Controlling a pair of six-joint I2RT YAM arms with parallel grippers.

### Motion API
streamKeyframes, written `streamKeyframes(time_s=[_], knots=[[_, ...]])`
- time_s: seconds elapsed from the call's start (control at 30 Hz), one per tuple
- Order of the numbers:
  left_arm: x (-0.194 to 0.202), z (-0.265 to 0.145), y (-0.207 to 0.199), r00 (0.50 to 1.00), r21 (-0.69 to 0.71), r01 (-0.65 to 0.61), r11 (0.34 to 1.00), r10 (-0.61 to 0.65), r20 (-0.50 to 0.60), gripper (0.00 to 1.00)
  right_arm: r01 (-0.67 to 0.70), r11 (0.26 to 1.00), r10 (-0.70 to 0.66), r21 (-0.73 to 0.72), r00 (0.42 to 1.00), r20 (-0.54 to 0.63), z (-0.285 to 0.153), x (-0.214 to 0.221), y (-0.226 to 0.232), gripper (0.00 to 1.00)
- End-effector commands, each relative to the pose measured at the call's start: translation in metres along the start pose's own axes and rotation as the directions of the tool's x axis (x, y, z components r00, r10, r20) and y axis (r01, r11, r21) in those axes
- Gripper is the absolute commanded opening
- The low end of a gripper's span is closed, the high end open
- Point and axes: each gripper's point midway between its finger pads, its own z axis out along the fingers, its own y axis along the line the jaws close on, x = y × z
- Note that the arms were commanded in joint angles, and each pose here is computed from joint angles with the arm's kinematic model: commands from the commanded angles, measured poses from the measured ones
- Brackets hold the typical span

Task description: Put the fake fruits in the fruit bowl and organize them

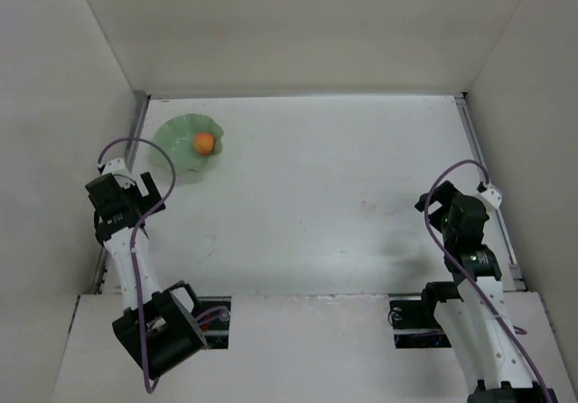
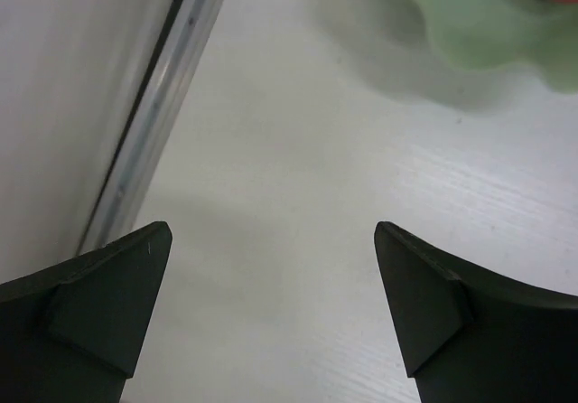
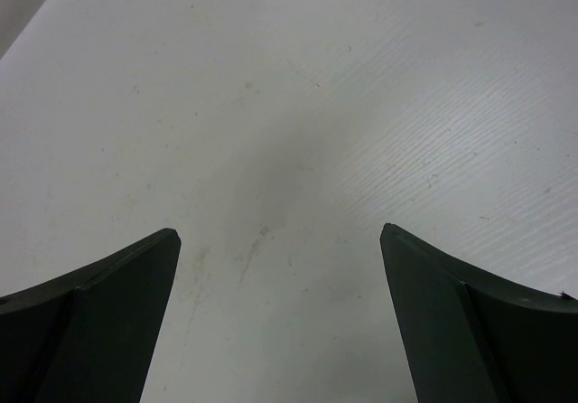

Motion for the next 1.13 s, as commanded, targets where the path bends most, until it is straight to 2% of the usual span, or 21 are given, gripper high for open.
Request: streamKeyframes(time_s=[0.0, 0.07, 0.17, 0.3, 1.0, 1.1], knots=[[0.019, -0.005, 0.004, 0.993, -0.037, 0.121, 0.992, -0.122, -0.011, 1.0, -0.007, 1.0, 0.008, -0.025, 0.999, 0.036, 0.001, -0.011, 0.009, 1.0], [0.031, -0.002, 0.0, 0.986, -0.024, 0.16, 0.987, -0.161, -0.037, 1.0, -0.007, 1.0, 0.008, -0.026, 0.999, 0.035, 0.002, -0.011, 0.009, 1.0], [0.019, -0.003, 0.005, 0.983, -0.027, 0.183, 0.983, -0.184, -0.006, 1.0, -0.01, 1.0, 0.011, -0.026, 0.999, 0.036, 0.002, -0.01, 0.008, 1.0], [0.026, 0.0, 0.002, 0.973, -0.017, 0.229, 0.973, -0.23, -0.026, 1.0, -0.014, 1.0, 0.015, -0.022, 0.999, 0.043, 0.001, -0.011, 0.007, 1.0], [0.032, 0.003, 0.004, 0.963, -0.034, 0.265, 0.964, -0.266, -0.035, 1.0, -0.013, 1.0, 0.013, -0.008, 0.999, 0.035, 0.004, -0.009, 0.005, 1.0], [0.02, -0.001, 0.004, 0.966, -0.023, 0.258, 0.966, -0.259, -0.018, 1.0, -0.014, 1.0, 0.014, -0.009, 0.999, 0.035, 0.003, -0.009, 0.005, 1.0]])
